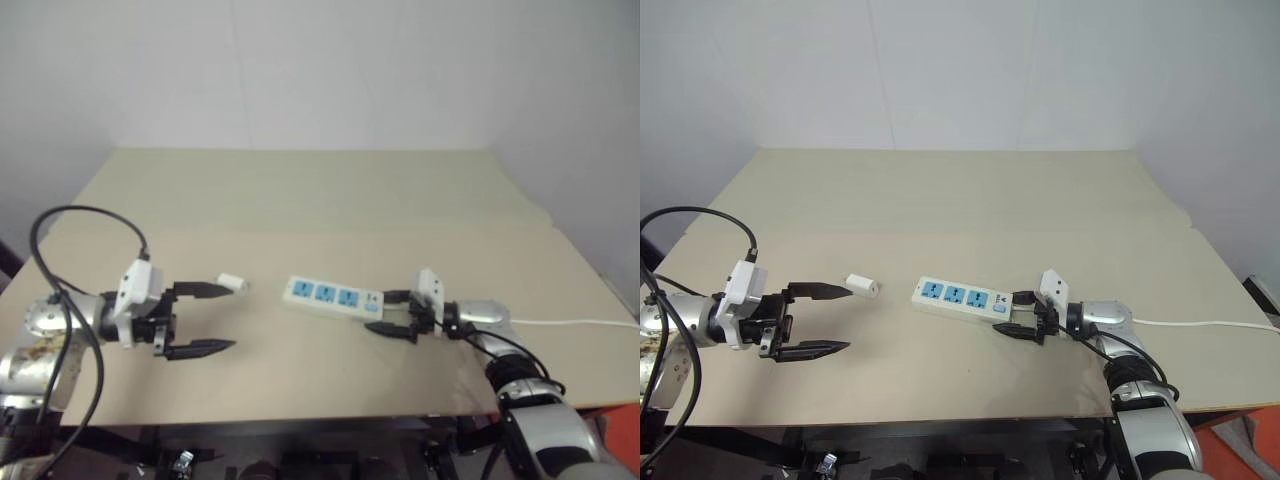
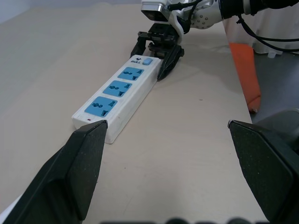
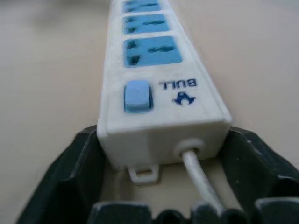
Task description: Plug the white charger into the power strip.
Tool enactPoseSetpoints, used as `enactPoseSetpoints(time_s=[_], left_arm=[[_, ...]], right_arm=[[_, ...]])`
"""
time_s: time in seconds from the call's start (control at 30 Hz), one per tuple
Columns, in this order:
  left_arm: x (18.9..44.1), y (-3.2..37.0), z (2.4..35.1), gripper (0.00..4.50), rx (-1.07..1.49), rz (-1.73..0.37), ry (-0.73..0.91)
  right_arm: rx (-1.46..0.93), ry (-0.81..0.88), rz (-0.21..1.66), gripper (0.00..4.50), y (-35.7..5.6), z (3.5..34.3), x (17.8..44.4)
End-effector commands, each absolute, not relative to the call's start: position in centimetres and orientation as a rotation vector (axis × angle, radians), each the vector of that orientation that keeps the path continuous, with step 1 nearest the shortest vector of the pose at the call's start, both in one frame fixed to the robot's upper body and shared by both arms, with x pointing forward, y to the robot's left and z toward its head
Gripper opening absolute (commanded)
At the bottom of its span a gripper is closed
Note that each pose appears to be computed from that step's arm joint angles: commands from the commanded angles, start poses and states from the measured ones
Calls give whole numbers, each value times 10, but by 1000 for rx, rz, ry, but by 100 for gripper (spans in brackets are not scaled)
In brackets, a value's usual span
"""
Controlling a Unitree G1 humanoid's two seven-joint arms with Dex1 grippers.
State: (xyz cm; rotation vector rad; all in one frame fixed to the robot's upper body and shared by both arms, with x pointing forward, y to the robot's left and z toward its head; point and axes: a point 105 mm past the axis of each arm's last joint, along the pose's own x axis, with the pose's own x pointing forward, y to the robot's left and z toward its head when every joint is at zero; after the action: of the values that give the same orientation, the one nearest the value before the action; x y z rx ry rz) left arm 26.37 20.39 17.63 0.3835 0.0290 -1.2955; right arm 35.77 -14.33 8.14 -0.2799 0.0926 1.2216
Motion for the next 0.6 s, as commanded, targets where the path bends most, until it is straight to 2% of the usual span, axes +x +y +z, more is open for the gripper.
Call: enactPoseSetpoints(time_s=[0.03,0.23,0.33,0.47,0.6], left_arm=[[264,199,188,450,414,-1302,-26],[277,191,198,450,498,-1306,-62],[291,187,207,450,610,-1362,-32],[317,181,228,450,788,-1436,-4],[348,170,235,450,1107,-1464,107]], right_arm=[[-280,23,1186,341,-145,91,362],[-294,-15,1205,341,-140,93,359],[-299,-17,1290,341,-136,94,351],[-329,-26,1368,341,-134,95,343],[-375,-18,1418,341,-130,92,338]])
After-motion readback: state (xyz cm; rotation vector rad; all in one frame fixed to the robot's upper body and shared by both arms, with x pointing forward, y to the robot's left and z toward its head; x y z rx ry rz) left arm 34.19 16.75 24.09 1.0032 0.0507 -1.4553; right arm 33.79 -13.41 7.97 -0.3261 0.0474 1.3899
